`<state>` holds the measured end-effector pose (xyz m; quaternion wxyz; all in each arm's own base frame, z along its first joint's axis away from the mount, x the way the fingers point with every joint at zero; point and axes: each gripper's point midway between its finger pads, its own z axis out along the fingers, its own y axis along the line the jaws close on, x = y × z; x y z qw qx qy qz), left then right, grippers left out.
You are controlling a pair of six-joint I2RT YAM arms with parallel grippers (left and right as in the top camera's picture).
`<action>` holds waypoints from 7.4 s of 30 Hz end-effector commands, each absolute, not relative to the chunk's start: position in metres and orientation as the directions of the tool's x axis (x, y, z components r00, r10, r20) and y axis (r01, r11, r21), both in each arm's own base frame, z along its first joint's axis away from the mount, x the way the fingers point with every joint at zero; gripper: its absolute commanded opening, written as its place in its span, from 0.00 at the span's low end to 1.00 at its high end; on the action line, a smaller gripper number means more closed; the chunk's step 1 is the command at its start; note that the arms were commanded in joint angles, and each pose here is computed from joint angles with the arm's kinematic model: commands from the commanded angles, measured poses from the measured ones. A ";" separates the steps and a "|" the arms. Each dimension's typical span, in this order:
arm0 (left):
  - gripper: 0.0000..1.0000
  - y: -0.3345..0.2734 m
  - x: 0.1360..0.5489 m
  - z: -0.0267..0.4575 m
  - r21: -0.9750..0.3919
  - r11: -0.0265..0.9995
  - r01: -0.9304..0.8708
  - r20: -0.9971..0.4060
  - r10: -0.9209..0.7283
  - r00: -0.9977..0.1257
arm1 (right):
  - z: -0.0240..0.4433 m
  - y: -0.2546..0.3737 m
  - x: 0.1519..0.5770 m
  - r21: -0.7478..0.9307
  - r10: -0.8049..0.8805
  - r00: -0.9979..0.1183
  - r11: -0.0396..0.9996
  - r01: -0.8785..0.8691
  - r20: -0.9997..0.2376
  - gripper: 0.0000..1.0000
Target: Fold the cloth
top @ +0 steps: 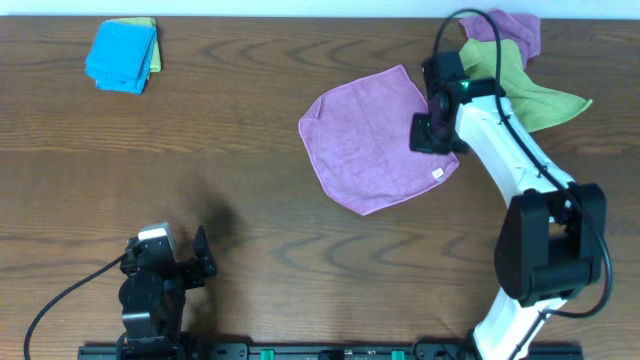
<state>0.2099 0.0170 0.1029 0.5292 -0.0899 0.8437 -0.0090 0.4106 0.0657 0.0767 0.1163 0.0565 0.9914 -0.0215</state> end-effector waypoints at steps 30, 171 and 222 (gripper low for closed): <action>0.95 0.030 0.213 0.109 -0.075 0.976 -0.203 -0.913 -0.149 -0.380 | 0.093 0.103 0.424 -0.014 -0.272 -0.911 0.959 -0.281 -0.309 0.01; 0.06 -0.256 0.492 0.017 -0.023 0.941 0.337 -0.715 0.221 -0.664 | 0.023 0.007 0.382 0.012 -0.121 -0.972 0.992 -0.126 -0.203 0.01; 0.06 -0.195 0.537 -0.001 0.100 0.940 0.326 -0.756 0.285 -0.589 | -0.016 0.076 0.313 0.049 -0.123 -0.992 0.991 -0.124 -0.023 0.01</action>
